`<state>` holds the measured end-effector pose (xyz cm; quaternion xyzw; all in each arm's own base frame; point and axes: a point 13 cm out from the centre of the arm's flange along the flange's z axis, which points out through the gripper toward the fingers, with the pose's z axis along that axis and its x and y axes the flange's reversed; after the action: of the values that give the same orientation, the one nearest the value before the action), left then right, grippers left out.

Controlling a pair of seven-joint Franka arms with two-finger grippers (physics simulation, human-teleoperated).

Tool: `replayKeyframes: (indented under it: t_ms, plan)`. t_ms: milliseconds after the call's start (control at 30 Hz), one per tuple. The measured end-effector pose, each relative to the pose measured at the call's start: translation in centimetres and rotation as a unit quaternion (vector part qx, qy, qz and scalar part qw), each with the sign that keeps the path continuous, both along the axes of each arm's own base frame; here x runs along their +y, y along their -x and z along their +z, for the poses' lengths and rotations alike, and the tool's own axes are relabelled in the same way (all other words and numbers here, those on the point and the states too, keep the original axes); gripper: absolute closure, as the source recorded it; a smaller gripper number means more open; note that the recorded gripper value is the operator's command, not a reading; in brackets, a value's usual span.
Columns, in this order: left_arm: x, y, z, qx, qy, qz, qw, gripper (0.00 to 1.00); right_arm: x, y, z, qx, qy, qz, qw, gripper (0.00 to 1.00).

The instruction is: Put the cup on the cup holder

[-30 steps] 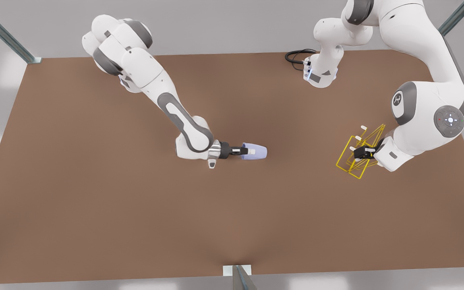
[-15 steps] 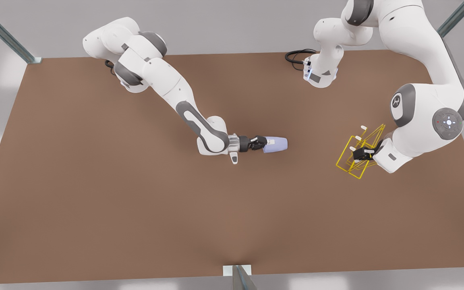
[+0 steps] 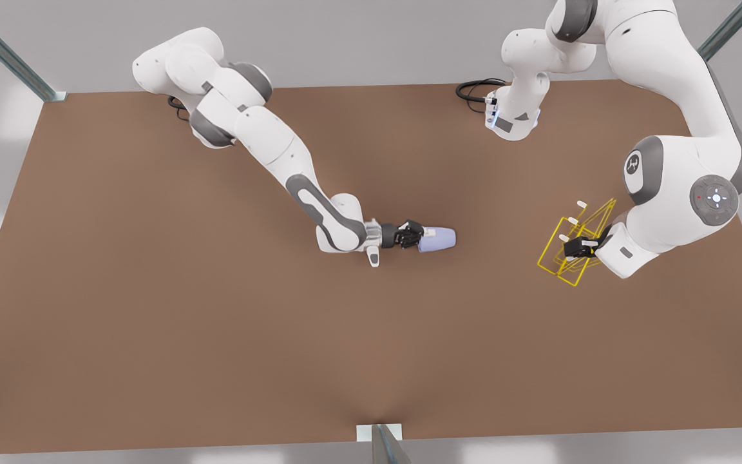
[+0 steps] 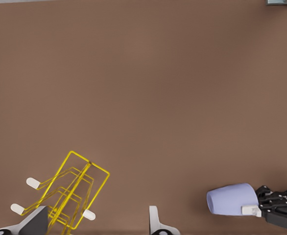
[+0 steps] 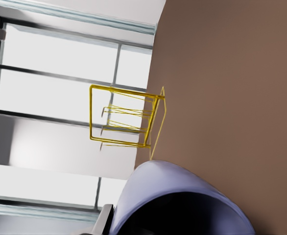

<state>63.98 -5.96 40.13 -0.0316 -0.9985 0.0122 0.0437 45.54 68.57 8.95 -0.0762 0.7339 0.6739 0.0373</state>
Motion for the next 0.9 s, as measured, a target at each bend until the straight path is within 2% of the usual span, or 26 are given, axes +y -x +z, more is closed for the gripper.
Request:
replayKeyframes:
  t_ms: [33, 100, 500, 767, 900]
  plan:
    - [0.0, 0.0, 0.0, 0.0, 0.0, 0.0, 1.0, 0.0, 0.0, 0.0, -0.1, -0.005, 0.0, 0.0, 1.0, 0.45]
    - [0.0, 0.0, 0.0, 0.0, 0.0, 0.0, 1.0, 0.0, 0.0, 0.0, -0.1, -0.015, -0.001, 0.001, 1.0, 0.19]
    - [0.0, 0.0, 0.0, 0.0, 0.0, 0.0, 1.0, 0.0, -1.4, -1.8, 1.0, -0.072, 0.005, 0.0, 0.997, 0.2]
    - [0.0, 0.0, -0.1, 0.001, 0.0, 0.001, 1.0, 0.0, -6.3, -2.8, -1.1, -0.079, 0.03, -0.002, 0.996, 0.2]
    - [0.0, 0.0, 0.0, 0.0, 0.0, 0.0, 1.0, 0.0, -9.4, -3.9, 0.8, -0.099, 0.043, 0.0, 0.994, 0.2]
